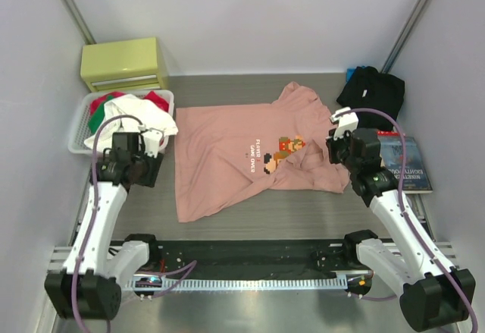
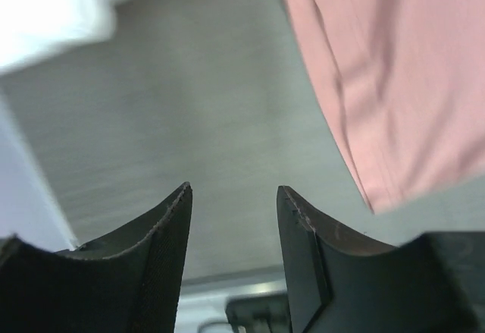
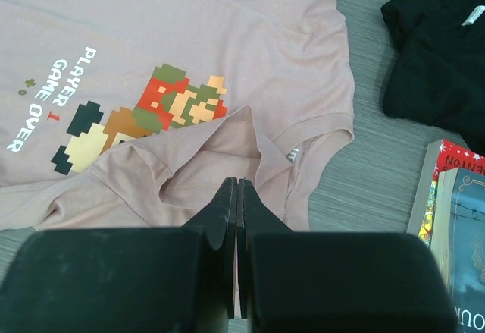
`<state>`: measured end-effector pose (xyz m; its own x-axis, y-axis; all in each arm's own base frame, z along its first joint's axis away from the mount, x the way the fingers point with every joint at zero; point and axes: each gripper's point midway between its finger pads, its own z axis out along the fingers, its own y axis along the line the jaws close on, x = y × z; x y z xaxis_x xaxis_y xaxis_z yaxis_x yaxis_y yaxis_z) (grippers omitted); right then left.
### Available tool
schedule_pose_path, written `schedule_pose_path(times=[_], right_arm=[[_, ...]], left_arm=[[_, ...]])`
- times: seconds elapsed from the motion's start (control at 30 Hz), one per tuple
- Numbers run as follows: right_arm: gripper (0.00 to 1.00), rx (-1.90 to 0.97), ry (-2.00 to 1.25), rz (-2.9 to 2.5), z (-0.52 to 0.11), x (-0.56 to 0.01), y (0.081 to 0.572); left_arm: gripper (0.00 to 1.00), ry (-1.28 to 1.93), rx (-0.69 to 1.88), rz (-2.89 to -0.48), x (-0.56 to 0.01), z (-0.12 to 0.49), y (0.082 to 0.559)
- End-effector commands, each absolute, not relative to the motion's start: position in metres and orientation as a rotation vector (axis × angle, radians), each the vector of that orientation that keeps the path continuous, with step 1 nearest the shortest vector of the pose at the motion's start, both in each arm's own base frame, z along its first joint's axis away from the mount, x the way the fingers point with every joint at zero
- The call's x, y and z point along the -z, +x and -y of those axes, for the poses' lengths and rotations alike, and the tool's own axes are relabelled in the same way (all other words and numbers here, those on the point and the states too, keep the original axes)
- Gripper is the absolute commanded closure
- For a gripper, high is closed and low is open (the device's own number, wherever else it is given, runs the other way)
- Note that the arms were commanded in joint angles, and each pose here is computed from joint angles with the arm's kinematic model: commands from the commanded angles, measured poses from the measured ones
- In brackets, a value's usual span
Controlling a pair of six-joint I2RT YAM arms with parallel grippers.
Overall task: Fold and stack the t-shirts
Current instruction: Fold the flattened tshirt in 1/3 of the way
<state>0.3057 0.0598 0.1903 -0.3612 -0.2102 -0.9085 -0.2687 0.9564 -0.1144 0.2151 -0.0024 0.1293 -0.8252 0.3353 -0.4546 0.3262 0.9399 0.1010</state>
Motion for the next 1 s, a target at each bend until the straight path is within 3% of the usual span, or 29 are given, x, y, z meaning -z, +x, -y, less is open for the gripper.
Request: schedule_pose_path(times=[0.0, 0.2, 0.5, 0.63, 0.73, 0.83, 0.97], right_arm=[[0.99, -0.077, -0.343, -1.901, -0.062, -0.204, 0.313], [0.99, -0.071, -0.332, -1.890, -0.058, -0.205, 0.309], [0.97, -0.083, -0.335, -1.890, -0.059, -0.203, 0.307], [0.96, -0.087, -0.333, -1.889, -0.058, -0.202, 0.307], [0.97, -0.104, -0.338, -1.895, -0.061, -0.200, 0.306], [0.98, -0.099, -0.339, -1.897, -0.060, -0.199, 0.305], [0.99, -0.101, -0.337, -1.906, -0.060, -0.197, 0.305]], left_arm=[[0.49, 0.154, -0.273, -2.229, -0.188, -0.030, 0.279], [0.53, 0.054, -0.346, -2.267, -0.178, -0.042, 0.291], [0.57, 0.003, -0.488, -2.066, -0.203, -0.064, 0.297], [0.57, -0.025, -0.525, -1.870, -0.229, -0.070, 0.297], [0.59, -0.014, -0.499, -1.913, -0.218, -0.066, 0.305], [0.70, 0.032, -0.497, -2.047, -0.192, -0.064, 0.303], [1.00, 0.040, -0.461, -2.015, -0.195, -0.059, 0.301]])
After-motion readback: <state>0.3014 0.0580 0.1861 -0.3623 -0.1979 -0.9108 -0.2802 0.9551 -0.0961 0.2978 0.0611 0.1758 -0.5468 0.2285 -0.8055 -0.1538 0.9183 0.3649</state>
